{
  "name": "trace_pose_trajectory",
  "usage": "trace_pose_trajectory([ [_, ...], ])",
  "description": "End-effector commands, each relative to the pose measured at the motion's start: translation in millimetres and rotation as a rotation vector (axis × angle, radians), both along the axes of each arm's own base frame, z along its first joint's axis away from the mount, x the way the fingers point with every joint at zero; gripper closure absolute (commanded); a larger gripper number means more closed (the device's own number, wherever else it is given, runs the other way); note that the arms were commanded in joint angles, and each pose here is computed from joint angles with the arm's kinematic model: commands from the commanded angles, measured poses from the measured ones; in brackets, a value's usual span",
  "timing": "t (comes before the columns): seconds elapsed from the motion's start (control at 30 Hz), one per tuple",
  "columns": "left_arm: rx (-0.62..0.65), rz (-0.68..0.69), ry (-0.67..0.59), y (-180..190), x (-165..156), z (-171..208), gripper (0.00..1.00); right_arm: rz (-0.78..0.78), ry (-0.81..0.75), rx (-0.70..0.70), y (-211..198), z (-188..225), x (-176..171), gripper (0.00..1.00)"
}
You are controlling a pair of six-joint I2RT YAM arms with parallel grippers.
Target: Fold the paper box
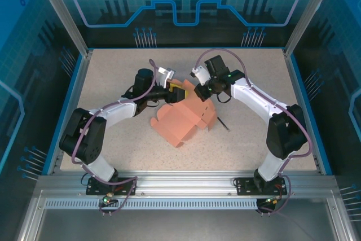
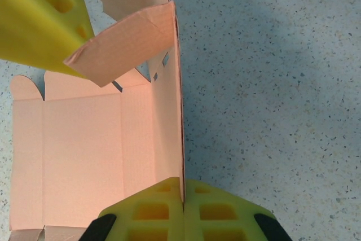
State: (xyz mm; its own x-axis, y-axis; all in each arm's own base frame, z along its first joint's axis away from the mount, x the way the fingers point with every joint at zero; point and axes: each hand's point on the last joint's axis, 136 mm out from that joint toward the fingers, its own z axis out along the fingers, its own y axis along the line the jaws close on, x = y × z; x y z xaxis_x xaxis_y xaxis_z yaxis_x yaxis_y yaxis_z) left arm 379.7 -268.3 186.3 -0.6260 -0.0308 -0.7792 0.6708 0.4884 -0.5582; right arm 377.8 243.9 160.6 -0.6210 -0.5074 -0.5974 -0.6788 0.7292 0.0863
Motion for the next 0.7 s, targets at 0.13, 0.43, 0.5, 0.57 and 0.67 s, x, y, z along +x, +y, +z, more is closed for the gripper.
trace_pose_trajectory([
  [0.13, -0.001, 0.067, -0.01, 12.9, 0.8, 2.1, 0.3, 0.003, -0.099, -0.082, -8.0, 2.5, 5.4, 1.0],
  [0.43, 0.043, 0.248, -0.005, 60.3, -3.4, -8.0, 0.26, 0.061, -0.277, -0.322, -7.9, -12.5, 11.0, 1.0],
  [0.5, 0.053, 0.299, -0.009, 72.5, -3.7, -7.2, 0.25, 0.071, -0.307, -0.347, -5.3, -12.1, 11.8, 1.0],
  [0.57, 0.079, 0.386, 0.005, 89.8, 0.2, -8.9, 0.22, 0.083, -0.341, -0.376, -2.6, -12.1, 12.5, 1.0],
  [0.67, 0.128, 0.533, 0.052, 119.6, 8.8, -16.5, 0.19, 0.112, -0.406, -0.433, 2.5, -13.7, 12.8, 1.0],
])
